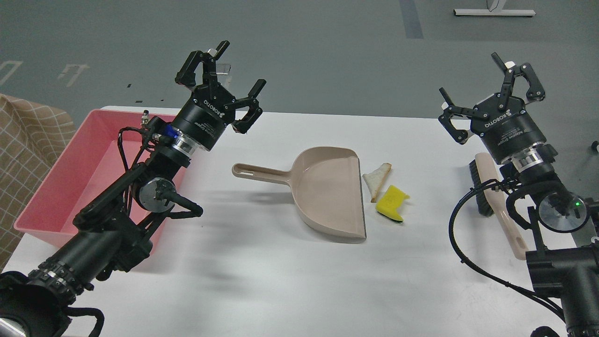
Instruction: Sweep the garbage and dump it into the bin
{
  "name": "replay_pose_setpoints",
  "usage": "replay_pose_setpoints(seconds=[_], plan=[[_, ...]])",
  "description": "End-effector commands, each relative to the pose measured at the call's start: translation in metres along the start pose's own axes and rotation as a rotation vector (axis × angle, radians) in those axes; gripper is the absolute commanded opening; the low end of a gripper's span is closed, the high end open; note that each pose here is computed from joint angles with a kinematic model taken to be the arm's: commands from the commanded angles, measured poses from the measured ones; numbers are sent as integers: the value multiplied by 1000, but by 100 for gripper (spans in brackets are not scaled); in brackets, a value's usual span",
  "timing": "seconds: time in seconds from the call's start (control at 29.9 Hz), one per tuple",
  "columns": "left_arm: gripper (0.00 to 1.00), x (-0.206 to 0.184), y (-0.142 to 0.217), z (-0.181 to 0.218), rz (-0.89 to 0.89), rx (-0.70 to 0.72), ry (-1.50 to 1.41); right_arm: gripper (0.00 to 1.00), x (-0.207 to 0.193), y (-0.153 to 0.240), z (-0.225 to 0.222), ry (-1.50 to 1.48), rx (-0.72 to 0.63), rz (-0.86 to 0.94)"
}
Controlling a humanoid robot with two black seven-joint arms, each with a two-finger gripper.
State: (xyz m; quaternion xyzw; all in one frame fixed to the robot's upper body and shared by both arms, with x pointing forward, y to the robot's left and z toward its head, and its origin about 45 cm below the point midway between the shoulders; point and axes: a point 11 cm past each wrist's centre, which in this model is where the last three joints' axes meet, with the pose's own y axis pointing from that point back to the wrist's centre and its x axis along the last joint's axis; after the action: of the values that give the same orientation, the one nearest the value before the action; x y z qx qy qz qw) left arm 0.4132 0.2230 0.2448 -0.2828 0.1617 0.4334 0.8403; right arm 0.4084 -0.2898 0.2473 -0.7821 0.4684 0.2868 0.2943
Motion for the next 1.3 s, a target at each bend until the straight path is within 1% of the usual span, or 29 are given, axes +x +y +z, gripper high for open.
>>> replay_pose_setpoints(seconds=[0.0, 1.27], plan=[[98, 0, 0, 1, 1, -3, 1, 100, -1, -1, 0, -1, 1, -2], [98, -2, -3, 0, -16, 14, -22, 100, -1, -1, 0, 0, 1, -3]])
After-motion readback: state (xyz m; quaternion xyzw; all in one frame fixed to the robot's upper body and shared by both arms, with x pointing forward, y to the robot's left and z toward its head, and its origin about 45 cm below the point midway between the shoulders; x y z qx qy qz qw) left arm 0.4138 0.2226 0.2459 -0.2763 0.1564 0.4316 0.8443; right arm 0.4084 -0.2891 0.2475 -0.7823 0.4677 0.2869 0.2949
